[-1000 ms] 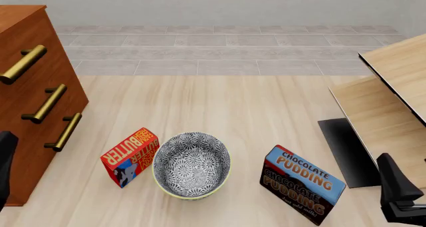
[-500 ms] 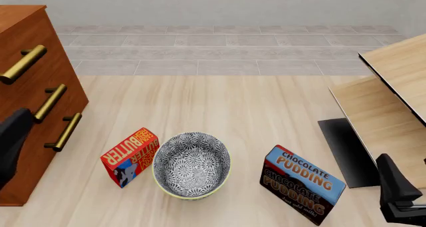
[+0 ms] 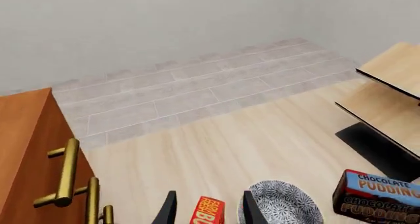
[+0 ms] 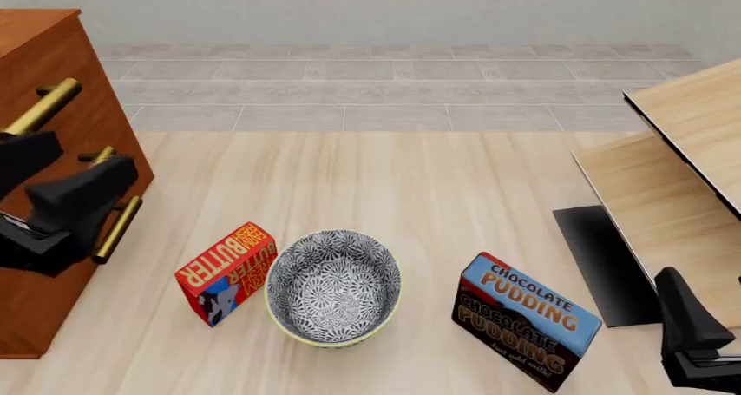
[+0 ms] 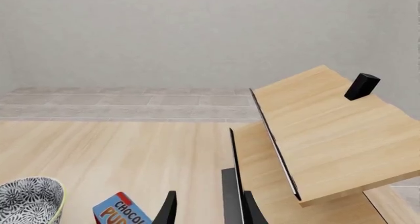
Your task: Close the top drawer of the cabinet and put the bowl on top of it.
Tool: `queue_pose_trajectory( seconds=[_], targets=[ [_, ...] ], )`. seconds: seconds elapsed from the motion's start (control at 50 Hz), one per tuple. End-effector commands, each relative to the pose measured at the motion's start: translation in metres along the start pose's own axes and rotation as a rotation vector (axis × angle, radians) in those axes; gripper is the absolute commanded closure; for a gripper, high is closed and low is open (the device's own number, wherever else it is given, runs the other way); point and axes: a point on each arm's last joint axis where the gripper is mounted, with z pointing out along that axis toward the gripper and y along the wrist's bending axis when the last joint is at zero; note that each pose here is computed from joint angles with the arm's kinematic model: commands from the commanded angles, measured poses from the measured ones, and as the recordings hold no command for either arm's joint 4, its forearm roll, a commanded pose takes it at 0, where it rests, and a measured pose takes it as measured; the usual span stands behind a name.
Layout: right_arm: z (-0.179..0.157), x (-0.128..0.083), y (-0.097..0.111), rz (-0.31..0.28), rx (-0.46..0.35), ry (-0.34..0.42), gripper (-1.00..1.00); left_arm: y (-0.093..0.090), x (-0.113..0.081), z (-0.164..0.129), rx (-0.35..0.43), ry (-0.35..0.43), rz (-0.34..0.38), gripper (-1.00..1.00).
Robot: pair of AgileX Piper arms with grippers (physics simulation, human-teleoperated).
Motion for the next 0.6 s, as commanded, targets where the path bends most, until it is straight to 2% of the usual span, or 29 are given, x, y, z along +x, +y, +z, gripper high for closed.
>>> queue_pose_trajectory(
  seconds=[0.02, 0.12, 0.14, 0.24, 0.6],
  targets=[
    [0.0, 0.0, 0.0, -0.001, -0.001, 0.001, -1.0, -0.009, -0.004, 0.018, 0.071, 0.101, -0.046, -1.0],
    [0.0, 0.0, 0.0, 0.001, 0.001, 0.0, -1.0, -0.011, 0.0, 0.022, 0.087, 0.137, -0.067, -1.0],
    [0.0, 0.0, 0.0, 0.001, 0.0, 0.0, -1.0, -0.015, 0.002, 0.025, 0.11, 0.162, -0.085, -1.0],
    [0.0, 0.0, 0.0, 0.002, 0.001, -0.001, -1.0, -0.018, 0.003, 0.023, 0.138, 0.17, -0.075, -1.0],
    [0.0, 0.0, 0.0, 0.006, 0.001, -0.003, -1.0, -0.021, 0.023, 0.033, 0.133, 0.26, -0.137, -1.0]
  ],
)
